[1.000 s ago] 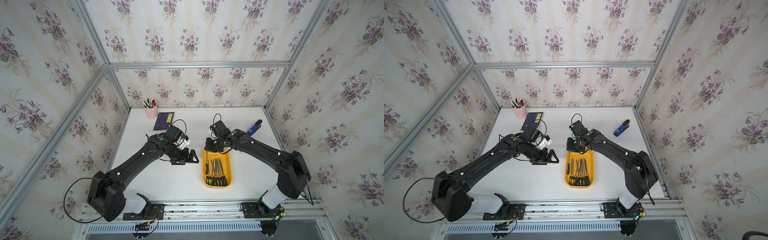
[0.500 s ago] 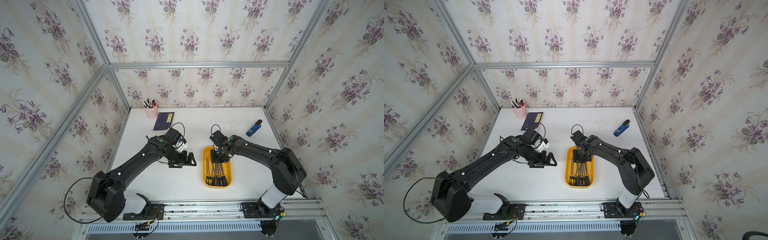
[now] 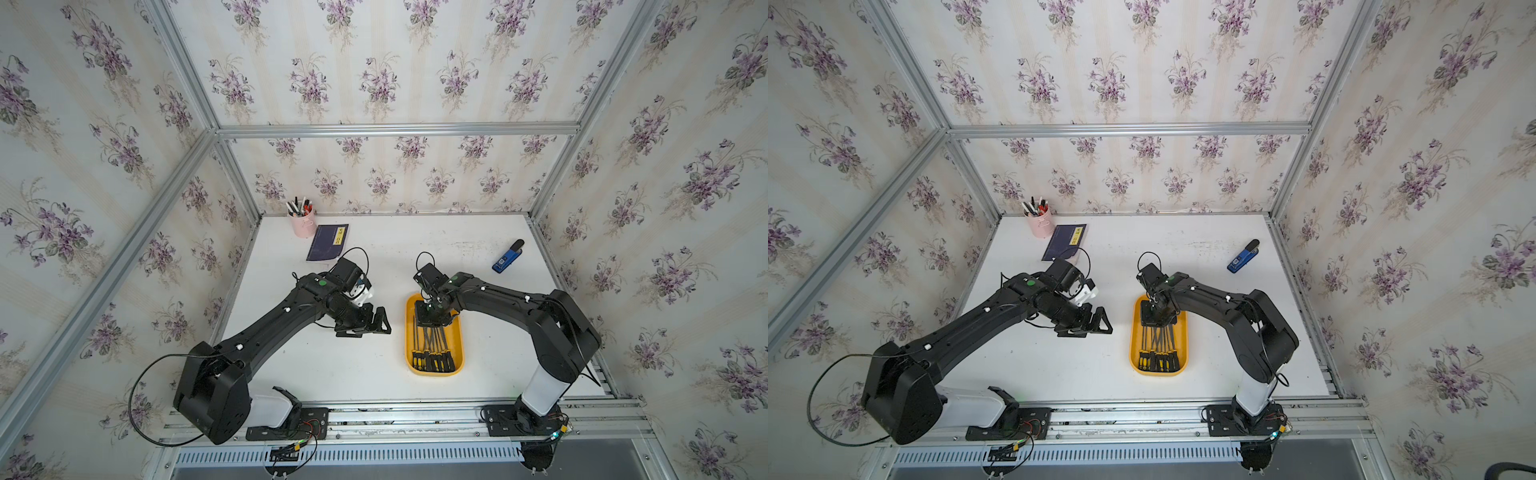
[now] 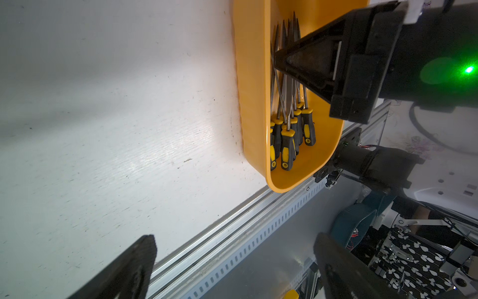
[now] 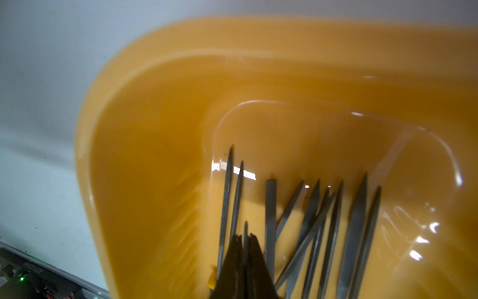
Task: Put the file tool into the storage box
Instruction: Place the file tool in the storage box.
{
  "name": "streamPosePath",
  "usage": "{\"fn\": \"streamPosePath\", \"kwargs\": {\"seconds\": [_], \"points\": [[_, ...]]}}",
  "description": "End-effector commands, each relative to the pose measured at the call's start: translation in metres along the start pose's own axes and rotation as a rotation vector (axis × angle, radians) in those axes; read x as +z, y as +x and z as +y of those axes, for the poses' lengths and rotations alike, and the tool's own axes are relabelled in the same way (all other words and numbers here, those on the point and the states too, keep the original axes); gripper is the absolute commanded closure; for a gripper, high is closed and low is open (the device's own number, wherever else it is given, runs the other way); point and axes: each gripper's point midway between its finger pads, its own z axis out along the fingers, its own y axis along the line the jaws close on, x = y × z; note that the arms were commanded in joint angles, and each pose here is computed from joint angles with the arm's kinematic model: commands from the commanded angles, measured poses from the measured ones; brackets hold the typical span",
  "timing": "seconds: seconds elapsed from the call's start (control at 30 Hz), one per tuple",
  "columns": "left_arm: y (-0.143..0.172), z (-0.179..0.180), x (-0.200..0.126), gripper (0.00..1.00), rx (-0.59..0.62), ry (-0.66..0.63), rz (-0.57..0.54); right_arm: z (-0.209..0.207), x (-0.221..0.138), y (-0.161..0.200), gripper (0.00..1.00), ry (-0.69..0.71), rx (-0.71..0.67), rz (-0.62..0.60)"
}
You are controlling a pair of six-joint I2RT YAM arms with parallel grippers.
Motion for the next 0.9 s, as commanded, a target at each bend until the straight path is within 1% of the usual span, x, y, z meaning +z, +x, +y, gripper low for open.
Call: {"fn": "streamPosePath", "kwargs": {"seconds": [0.0,0.3,0.47,0.63,0.7,0.87], "points": [[-0.001,0.003,0.001,0.00,0.013,-0.011,-0.002,0.000,0.005,-0.001,1.00,0.008,-0.003,-0.003],[0.001,0.007,0.003,0.00,0.012,-0.022,0.005,-0.005,0.013,0.002,0.99,0.014,0.009,-0.004],[0.002,0.008,0.005,0.00,0.014,-0.026,0.009,-0.005,0.016,0.002,0.88,0.017,0.011,0.003],[0.001,0.008,0.005,0.00,0.016,-0.027,0.007,-0.004,0.008,-0.001,0.77,0.022,0.011,-0.020],[0.001,0.008,0.005,0.00,0.016,-0.028,0.007,-0.002,0.003,-0.005,0.75,0.021,0.008,-0.034],[-0.001,0.006,0.004,0.00,0.020,-0.026,0.005,0.003,-0.014,-0.014,0.74,0.031,-0.001,-0.069]]}}
